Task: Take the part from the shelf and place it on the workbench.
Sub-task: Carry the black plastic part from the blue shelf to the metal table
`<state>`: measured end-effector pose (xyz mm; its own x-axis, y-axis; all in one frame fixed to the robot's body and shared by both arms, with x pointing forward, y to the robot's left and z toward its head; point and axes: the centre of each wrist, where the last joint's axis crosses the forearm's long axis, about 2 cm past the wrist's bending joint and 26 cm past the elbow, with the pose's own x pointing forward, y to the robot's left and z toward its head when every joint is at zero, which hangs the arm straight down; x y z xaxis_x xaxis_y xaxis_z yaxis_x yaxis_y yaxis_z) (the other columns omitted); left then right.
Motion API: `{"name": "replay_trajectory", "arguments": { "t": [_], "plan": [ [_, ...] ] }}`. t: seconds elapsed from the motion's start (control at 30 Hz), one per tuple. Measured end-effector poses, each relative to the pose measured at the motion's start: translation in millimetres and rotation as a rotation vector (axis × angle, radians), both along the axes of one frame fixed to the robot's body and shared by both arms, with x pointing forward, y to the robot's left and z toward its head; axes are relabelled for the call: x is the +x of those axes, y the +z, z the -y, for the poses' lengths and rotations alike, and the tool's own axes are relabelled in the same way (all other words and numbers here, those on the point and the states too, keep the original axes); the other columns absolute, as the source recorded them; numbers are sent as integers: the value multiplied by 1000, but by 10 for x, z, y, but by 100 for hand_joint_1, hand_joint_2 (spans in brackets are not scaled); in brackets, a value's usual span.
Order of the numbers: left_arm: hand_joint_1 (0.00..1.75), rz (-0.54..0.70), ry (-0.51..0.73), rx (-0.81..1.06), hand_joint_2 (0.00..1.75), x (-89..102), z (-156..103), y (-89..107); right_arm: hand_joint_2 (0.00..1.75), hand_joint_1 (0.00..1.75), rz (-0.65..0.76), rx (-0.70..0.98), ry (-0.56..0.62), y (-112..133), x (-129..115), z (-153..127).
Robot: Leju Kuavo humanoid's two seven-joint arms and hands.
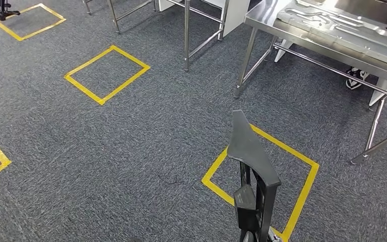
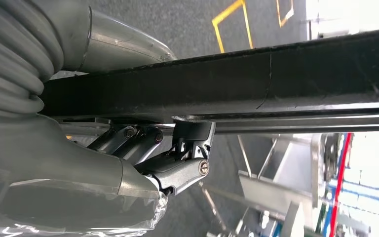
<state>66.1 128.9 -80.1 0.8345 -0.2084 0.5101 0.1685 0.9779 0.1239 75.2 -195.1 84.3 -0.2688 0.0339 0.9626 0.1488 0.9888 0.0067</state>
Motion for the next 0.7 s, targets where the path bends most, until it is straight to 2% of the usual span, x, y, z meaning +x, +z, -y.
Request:
{"name": "replay_trajectory", "arguments": {
  "t": [0.7],
  "plan": [
    [0, -27, -7, -14, 175, 6, 4, 1, 175, 175, 1, -5, 6, 32, -42, -21]
  ]
}}
